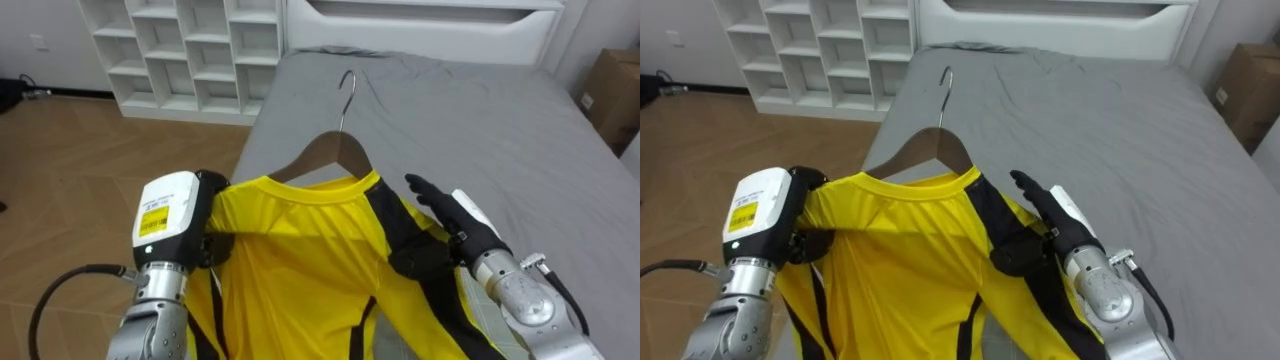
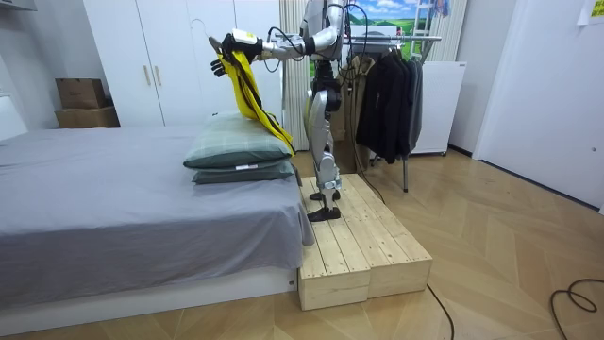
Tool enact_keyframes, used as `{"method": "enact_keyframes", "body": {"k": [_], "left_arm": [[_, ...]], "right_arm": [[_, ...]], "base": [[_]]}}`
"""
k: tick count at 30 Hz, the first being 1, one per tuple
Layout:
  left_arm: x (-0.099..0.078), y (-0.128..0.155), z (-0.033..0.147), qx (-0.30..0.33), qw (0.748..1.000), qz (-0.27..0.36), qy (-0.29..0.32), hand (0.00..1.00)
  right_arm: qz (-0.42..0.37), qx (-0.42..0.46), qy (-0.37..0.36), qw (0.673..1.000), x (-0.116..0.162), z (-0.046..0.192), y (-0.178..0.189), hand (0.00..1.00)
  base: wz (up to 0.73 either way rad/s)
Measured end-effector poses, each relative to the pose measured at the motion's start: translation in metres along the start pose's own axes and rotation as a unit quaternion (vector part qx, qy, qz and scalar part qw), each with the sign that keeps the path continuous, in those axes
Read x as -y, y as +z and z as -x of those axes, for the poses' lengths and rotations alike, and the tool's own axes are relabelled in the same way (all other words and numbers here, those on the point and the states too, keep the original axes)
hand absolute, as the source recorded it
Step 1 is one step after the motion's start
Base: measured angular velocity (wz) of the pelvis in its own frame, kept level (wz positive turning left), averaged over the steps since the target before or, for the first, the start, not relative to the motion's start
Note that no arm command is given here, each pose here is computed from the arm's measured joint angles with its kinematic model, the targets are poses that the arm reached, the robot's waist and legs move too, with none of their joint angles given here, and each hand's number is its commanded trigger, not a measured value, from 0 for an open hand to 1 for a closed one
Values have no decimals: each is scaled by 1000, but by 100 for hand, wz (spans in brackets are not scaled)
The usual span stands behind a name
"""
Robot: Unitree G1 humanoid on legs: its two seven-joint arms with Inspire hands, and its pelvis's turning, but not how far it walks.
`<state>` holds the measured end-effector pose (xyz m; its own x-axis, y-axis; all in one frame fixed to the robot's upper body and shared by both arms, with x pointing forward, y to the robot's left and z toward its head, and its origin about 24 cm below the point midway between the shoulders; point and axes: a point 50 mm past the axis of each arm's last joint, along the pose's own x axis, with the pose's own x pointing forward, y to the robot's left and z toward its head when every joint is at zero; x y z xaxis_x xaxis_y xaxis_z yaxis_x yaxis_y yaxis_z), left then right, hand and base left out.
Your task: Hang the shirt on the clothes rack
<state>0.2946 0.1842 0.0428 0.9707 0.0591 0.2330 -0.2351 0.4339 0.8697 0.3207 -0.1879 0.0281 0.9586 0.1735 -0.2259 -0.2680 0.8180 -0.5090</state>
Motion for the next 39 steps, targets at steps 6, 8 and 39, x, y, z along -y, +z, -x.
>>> {"method": "enact_keyframes", "body": {"k": [6,8,39], "left_arm": [[1,1,0,-2,1000,3,-1,100],[1,1,0,-2,1000,3,-1,100],[8,7,2,-7,1000,4,-5,100]], "right_arm": [[0,-1,6,1000,-2,0,-1,0],[1,-1,7,1000,-2,0,0,0],[30,14,65,997,-18,-15,22,0]], "base": [[0],[0],[0]]}}
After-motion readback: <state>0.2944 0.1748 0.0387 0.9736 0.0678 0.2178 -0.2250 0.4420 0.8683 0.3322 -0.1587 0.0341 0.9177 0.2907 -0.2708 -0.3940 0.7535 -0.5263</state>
